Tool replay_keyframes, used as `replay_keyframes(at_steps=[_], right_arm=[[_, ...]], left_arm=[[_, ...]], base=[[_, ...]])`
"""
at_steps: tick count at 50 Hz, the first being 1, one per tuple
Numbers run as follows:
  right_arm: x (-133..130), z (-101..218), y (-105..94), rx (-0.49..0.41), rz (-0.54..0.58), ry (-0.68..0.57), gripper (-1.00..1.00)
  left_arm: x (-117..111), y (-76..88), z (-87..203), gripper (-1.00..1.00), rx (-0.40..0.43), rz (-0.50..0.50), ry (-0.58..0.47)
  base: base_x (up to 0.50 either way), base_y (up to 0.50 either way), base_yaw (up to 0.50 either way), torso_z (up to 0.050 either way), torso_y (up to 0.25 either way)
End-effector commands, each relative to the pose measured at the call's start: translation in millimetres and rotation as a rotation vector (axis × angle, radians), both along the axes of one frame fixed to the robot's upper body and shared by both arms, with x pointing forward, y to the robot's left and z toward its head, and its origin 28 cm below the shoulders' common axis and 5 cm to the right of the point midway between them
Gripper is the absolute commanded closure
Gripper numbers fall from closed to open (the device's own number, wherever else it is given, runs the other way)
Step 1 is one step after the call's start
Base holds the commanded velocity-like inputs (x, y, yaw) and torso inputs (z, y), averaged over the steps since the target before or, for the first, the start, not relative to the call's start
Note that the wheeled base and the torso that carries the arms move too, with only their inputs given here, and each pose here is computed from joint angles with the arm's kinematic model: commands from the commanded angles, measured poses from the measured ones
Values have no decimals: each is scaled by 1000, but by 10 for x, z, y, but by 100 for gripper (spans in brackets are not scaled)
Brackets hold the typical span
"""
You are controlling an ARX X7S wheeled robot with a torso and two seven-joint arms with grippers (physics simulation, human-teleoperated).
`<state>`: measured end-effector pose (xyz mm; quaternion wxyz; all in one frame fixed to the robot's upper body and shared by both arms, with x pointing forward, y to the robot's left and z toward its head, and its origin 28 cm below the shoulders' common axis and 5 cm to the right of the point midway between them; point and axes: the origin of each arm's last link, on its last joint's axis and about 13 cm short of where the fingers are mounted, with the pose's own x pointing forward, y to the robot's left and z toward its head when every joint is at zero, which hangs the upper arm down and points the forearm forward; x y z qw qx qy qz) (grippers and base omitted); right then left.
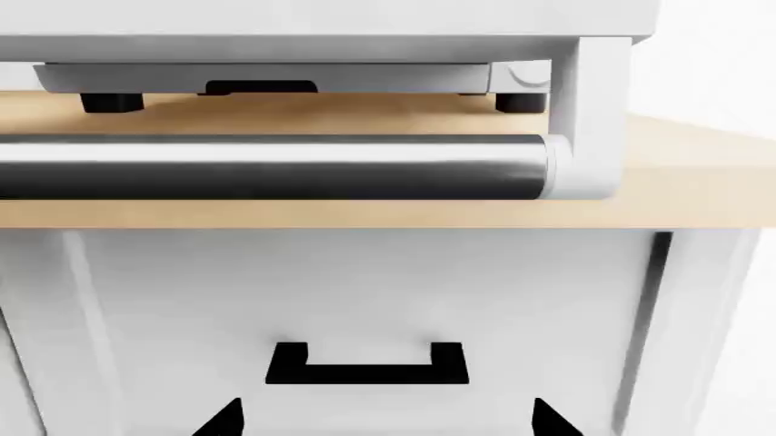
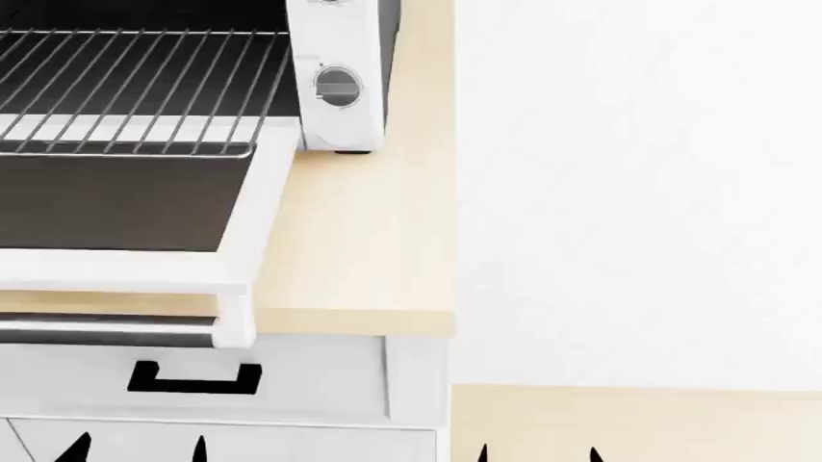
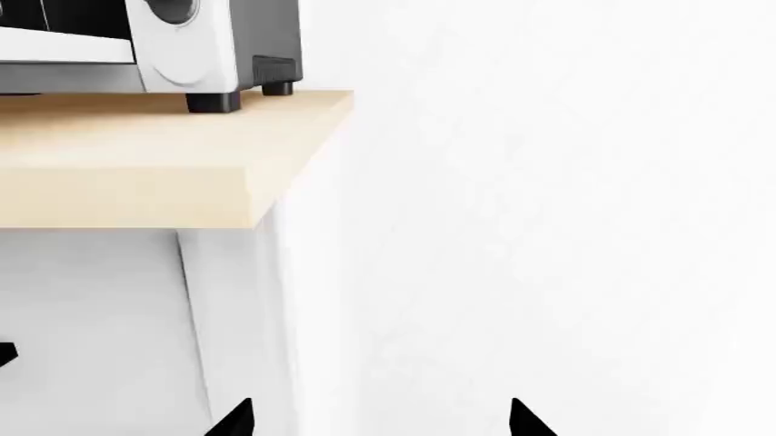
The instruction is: Place the scone on the rack of the toaster oven.
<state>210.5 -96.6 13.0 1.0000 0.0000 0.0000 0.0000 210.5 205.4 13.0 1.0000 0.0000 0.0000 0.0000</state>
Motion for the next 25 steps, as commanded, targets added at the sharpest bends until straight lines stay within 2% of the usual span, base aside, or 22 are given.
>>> replay_keyframes(at_steps=[1, 7, 9, 18, 21, 25], right_arm=[[-2, 8, 6, -13, -5, 8, -100], [-8, 5, -3, -11, -18, 22, -100], [-7, 5, -2, 18, -8, 26, -100], [-1, 25, 9, -19, -10, 26, -100], [-10, 56, 3, -18, -9, 18, -100], [-42, 172, -13, -52, -10, -10, -100]], left_arm=[[-2, -6, 11, -100, 7, 0, 7], [-22, -15, 51, -100, 8, 1, 4], [-25, -17, 57, -100, 7, 0, 2], [-24, -18, 104, -100, 22, 6, -13], [-52, -13, 213, -100, 36, -5, -69], [-96, 19, 388, -100, 29, -6, -95]], base=[[0, 0, 0, 0, 0], [0, 0, 0, 0, 0], [0, 0, 0, 0, 0], [0, 0, 0, 0, 0], [0, 0, 0, 0, 0], [0, 0, 0, 44, 108]])
